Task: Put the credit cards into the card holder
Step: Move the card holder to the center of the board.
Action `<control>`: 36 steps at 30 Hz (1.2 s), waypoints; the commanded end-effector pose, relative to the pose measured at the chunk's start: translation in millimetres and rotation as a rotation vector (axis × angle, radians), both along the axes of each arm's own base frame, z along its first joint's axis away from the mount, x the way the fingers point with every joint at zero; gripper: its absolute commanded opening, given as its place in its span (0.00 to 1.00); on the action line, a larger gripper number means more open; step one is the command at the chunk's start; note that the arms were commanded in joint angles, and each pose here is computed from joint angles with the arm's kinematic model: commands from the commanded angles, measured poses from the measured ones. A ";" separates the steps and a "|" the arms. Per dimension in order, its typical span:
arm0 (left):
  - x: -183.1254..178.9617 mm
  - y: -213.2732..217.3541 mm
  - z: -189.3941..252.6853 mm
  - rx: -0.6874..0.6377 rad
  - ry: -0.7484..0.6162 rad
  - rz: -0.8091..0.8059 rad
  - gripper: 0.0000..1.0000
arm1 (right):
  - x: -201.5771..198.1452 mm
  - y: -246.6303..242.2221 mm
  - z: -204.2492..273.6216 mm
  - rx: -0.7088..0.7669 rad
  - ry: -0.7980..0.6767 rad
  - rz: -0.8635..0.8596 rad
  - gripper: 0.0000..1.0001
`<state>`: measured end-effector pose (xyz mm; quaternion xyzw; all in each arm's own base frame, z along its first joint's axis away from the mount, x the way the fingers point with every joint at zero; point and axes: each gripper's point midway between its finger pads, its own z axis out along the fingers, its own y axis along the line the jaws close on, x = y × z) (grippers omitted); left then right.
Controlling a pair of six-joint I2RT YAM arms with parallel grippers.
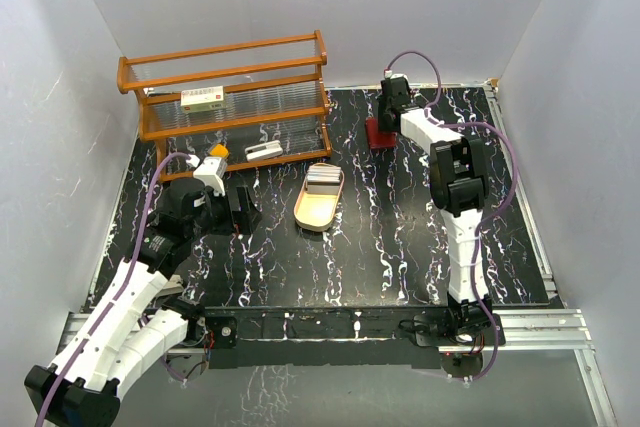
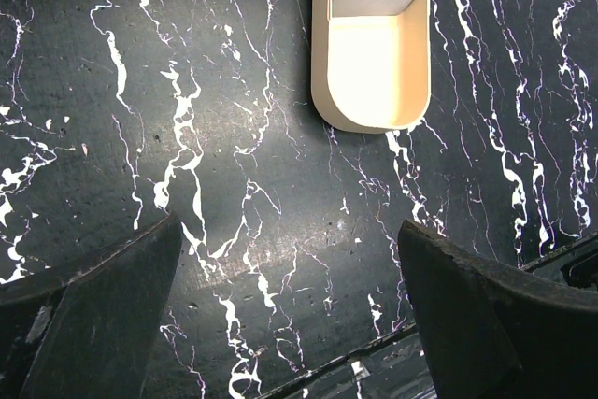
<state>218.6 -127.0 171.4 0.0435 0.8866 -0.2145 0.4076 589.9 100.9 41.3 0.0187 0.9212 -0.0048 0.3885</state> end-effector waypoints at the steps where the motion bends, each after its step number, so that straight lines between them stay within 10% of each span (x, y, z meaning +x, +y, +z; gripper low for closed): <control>1: 2.3 2.3 2.9 0.007 -0.024 0.001 0.99 | -30.1 -13.5 -0.6 -0.062 0.067 -0.004 0.21; 16: 4.4 14.5 -1.0 0.015 0.028 0.117 0.99 | -138.5 -30.3 4.0 -0.067 0.217 -0.086 0.19; 36: -27.2 -52.3 1.1 -0.304 0.186 -0.138 0.97 | -284.5 37.3 16.1 -0.073 0.328 -0.026 0.21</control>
